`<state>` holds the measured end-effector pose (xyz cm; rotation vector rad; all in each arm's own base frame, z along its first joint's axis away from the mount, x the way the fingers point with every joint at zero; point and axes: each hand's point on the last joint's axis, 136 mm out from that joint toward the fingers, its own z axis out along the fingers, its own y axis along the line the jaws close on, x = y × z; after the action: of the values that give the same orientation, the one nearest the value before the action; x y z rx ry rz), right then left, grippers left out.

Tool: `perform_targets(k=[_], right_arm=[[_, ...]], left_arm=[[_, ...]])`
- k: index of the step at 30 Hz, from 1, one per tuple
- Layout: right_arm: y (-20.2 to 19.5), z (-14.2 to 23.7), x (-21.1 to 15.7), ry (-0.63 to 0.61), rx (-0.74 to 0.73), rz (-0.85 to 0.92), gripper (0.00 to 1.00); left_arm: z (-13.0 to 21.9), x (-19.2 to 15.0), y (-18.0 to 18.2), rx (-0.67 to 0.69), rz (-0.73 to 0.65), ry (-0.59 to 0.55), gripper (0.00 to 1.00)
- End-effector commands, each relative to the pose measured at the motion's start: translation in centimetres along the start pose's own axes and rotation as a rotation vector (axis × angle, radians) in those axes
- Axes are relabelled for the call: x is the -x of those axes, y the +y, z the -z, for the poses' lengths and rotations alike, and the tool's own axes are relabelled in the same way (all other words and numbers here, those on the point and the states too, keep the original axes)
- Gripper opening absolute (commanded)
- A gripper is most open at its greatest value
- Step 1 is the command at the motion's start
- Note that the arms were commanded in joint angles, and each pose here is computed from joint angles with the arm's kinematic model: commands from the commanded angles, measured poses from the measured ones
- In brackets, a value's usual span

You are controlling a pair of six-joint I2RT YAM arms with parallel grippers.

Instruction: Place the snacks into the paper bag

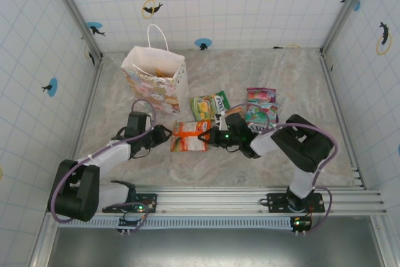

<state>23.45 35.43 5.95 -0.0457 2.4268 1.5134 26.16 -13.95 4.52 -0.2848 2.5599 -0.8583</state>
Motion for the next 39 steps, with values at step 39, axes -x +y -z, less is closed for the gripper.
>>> perform_targets(k=[39], right_arm=[[5.4, 12.3, 4.2, -0.356, -0.080, 0.359, 0.00]], left_arm=[[4.1, 5.1, -2.2, 0.086, -0.120, -0.169, 0.57]])
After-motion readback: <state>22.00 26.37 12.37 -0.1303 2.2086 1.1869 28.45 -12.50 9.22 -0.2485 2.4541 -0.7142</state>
